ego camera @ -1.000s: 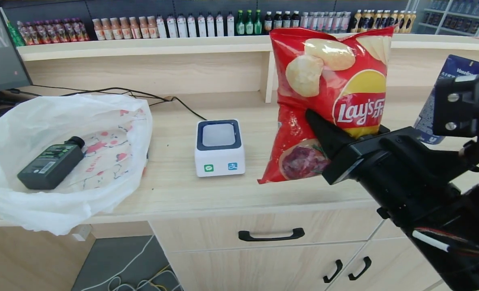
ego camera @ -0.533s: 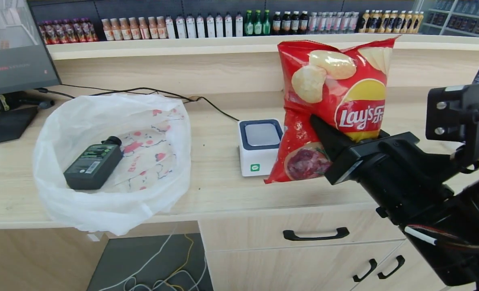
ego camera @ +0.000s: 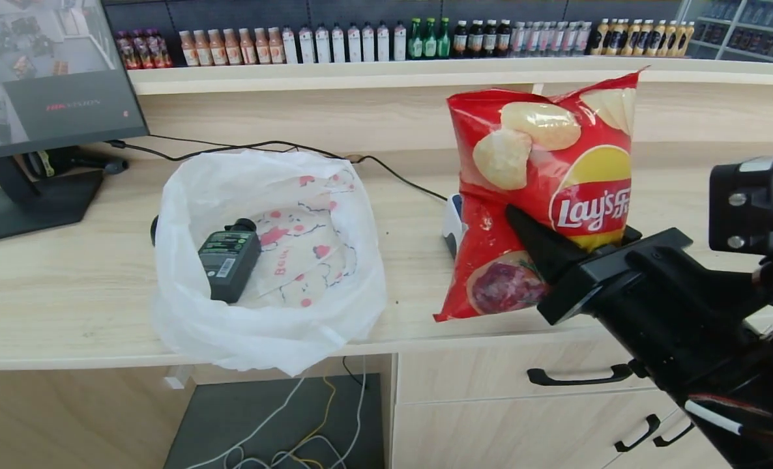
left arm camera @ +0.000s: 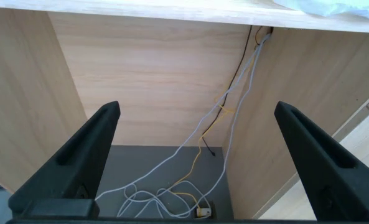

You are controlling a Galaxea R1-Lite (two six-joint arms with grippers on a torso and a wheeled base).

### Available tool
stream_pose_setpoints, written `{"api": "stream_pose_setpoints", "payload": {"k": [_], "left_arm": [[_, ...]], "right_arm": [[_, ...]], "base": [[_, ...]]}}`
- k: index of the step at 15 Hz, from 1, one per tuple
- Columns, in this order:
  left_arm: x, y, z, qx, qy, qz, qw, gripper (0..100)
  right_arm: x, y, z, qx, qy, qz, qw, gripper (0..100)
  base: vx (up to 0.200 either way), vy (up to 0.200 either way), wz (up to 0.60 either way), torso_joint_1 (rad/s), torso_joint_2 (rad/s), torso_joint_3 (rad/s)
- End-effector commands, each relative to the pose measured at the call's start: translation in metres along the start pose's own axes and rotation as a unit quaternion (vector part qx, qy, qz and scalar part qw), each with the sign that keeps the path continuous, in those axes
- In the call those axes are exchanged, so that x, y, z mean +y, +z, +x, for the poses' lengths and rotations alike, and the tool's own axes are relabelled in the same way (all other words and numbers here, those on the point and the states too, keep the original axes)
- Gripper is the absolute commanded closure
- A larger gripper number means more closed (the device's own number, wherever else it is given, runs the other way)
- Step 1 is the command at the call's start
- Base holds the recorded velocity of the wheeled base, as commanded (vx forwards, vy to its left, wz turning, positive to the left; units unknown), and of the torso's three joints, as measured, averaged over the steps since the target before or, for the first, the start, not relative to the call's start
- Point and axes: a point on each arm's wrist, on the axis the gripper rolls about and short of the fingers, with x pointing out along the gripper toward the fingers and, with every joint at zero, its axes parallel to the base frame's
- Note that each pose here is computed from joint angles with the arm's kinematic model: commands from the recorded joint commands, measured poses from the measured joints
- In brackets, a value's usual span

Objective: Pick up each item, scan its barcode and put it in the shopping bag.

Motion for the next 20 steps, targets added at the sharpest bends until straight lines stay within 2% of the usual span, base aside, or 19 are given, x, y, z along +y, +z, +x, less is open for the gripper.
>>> {"api": "stream_pose_setpoints", "payload": {"k": [1, 7, 11, 13, 17, 20], "left_arm": [[0.000, 0.000, 0.000, 0.000, 0.000, 0.000, 1.0000, 0], [0.000, 0.000, 0.000, 0.000, 0.001, 0.000, 1.0000, 0], [0.000, 0.000, 0.000, 0.000, 0.000, 0.000, 1.0000, 0], [0.000, 0.000, 0.000, 0.000, 0.000, 0.000, 1.0000, 0], [0.000, 0.000, 0.000, 0.000, 0.000, 0.000, 1.0000, 0], [0.000, 0.000, 0.000, 0.000, 0.000, 0.000, 1.0000, 0]], "right_arm": [[0.001, 0.011, 0.002, -0.016, -0.005, -0.005, 1.000, 100], [0.015, 0.035, 0.018, 0.003, -0.104, -0.074, 0.992, 100], [0.022, 0.055, 0.039, 0.035, -0.103, -0.110, 0.988, 100], [0.022, 0.062, 0.048, 0.058, -0.128, -0.122, 0.982, 100], [0.018, 0.057, 0.068, 0.079, -0.161, -0.137, 0.974, 100], [0.018, 0.035, 0.081, 0.102, -0.168, -0.153, 0.969, 100]], "base": [[0.000, 0.000, 0.00, 0.000, 0.00, 0.000], [0.000, 0.000, 0.00, 0.000, 0.00, 0.000], [0.000, 0.000, 0.00, 0.000, 0.00, 0.000], [0.000, 0.000, 0.00, 0.000, 0.00, 0.000], [0.000, 0.000, 0.00, 0.000, 0.00, 0.000], [0.000, 0.000, 0.00, 0.000, 0.00, 0.000]]}}
